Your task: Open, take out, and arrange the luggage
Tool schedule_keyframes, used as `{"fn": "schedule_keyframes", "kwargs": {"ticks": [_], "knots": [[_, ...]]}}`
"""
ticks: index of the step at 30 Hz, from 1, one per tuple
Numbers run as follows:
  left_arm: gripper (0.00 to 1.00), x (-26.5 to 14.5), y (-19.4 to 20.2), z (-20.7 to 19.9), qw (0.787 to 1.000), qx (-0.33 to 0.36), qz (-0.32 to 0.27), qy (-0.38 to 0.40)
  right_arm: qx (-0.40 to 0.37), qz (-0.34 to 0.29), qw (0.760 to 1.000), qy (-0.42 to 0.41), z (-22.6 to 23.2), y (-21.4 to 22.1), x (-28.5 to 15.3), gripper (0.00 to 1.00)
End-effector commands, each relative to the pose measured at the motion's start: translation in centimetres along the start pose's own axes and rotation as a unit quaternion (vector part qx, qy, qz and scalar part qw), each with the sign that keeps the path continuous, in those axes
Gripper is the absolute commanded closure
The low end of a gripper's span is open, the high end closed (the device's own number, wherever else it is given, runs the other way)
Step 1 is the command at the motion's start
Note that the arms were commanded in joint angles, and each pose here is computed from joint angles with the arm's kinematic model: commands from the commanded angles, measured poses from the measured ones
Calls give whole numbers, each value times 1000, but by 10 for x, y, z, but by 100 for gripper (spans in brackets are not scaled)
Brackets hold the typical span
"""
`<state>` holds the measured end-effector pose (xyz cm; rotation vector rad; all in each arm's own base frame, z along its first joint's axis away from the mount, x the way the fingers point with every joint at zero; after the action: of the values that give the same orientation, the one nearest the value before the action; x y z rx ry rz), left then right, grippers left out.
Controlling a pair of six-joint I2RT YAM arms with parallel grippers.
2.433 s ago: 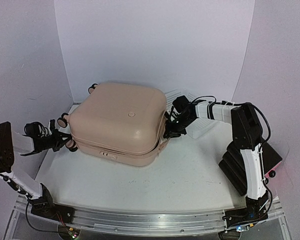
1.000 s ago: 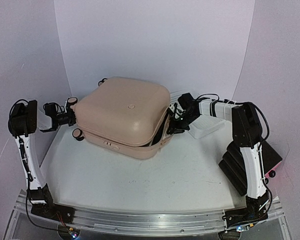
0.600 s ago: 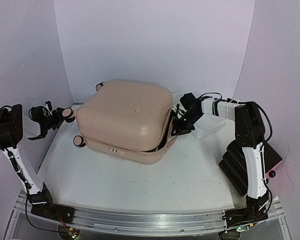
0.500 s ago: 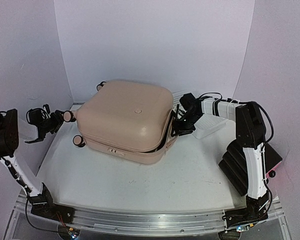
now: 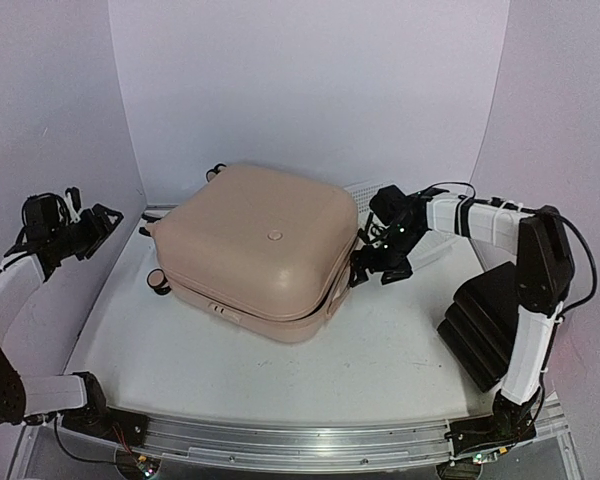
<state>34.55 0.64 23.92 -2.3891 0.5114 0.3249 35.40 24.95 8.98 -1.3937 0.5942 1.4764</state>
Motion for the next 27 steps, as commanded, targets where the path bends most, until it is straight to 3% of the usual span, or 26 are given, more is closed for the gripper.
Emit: {"fn": "schedule_keyframes", "kwargs": {"ticks": [1,6,10,18,22,27], "knots": [[27,-23,-18,-41,997,80,-3,-19,19,-12,1000,9,1,15,-35,7],[27,16,-1,-86,986,149,68,19,62,-36,995,-69,25,17,-50,5],[26,61,10,-104,973,191,129,23,132,-110,968,-181,57,-11,-67,4],[15,136,29,-103,945,198,259,15,214,-213,919,-252,66,-70,-83,3],[15,142,56,-100,934,153,318,50,234,-220,910,-263,65,-90,-68,3],[18,106,99,-93,920,121,368,65,203,-223,915,-268,69,-113,-59,3]]}}
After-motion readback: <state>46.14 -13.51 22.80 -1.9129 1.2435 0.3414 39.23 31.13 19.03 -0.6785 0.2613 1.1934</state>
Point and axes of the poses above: each gripper's point midway between its finger pads, its own x axis out along the fingers, its own z axis along the line the jaws close on, y = z × x, the point moved 1 cm from there along -x, back along the fingers, and after that the axes turned 9 degrees about -x, right-handed, at the moved point
